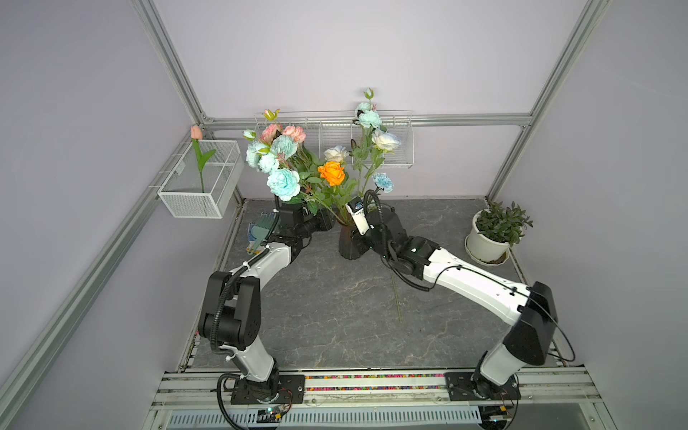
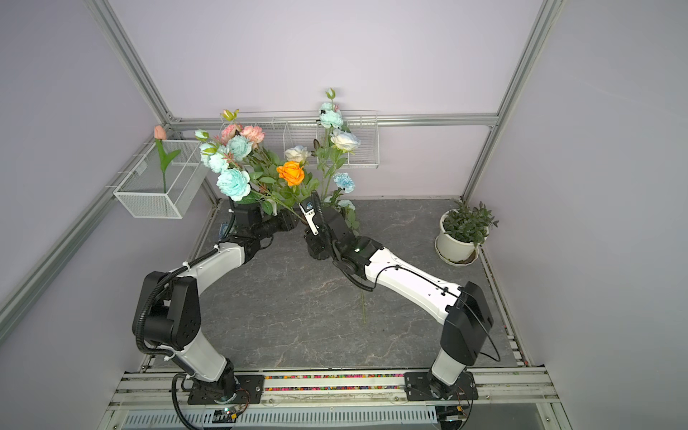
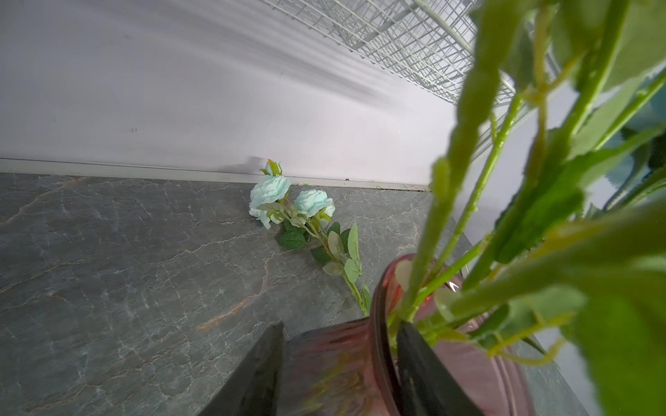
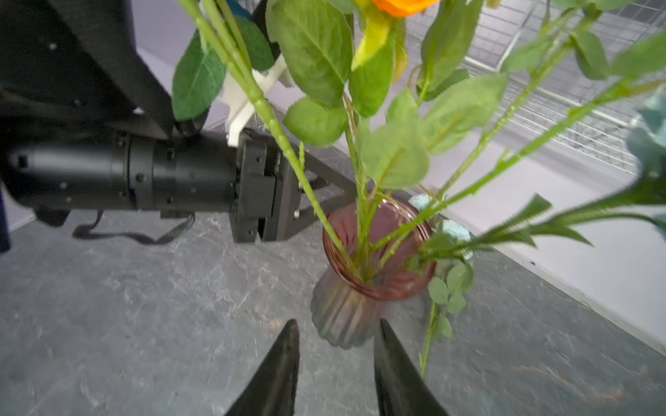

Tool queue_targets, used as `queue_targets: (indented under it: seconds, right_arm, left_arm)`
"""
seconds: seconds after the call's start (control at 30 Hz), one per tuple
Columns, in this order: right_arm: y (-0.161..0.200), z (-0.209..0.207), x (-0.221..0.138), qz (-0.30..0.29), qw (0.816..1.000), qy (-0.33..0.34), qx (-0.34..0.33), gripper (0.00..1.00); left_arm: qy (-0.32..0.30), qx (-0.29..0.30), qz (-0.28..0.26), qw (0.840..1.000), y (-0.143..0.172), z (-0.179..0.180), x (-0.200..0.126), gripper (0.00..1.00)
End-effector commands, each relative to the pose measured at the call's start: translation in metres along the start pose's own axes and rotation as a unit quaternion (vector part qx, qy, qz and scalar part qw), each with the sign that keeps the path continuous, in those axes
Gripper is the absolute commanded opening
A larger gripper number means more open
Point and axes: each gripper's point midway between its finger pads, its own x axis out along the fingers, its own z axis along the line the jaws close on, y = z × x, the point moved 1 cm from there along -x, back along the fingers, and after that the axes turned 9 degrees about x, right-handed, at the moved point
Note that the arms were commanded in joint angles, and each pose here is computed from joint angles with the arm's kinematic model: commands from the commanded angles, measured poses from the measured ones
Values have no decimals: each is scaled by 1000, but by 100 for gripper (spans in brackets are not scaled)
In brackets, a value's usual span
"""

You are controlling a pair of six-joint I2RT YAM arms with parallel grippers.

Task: Pick out blue flowers from the vase
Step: Pick up the flower from the vase.

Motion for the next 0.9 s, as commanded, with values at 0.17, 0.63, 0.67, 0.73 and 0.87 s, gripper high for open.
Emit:
queue_targets:
  seconds: [0.17,0.63,0.67,0.73,0.87]
  right_arm:
    - [-44,23,31,-60,998,-26,-12,31]
    - [-52,37,52,-58,997,-44,-8,28]
    - [-52,37,55,-57,997,-44,-10,28]
    - [-52,38,58,-57,997,-46,-12,28]
    - [-54,38,66,-60,997,-40,-17,27]
  left_arm:
    - [11,-3,-4,1000,-4,-7,0,51]
    - [8,-2,-1,1000,-1,-5,1,48]
    - [8,-2,0,1000,-1,-5,1,48]
    - [7,1,1,1000,-1,-6,1,48]
    - [7,2,1,1000,-2,-6,0,48]
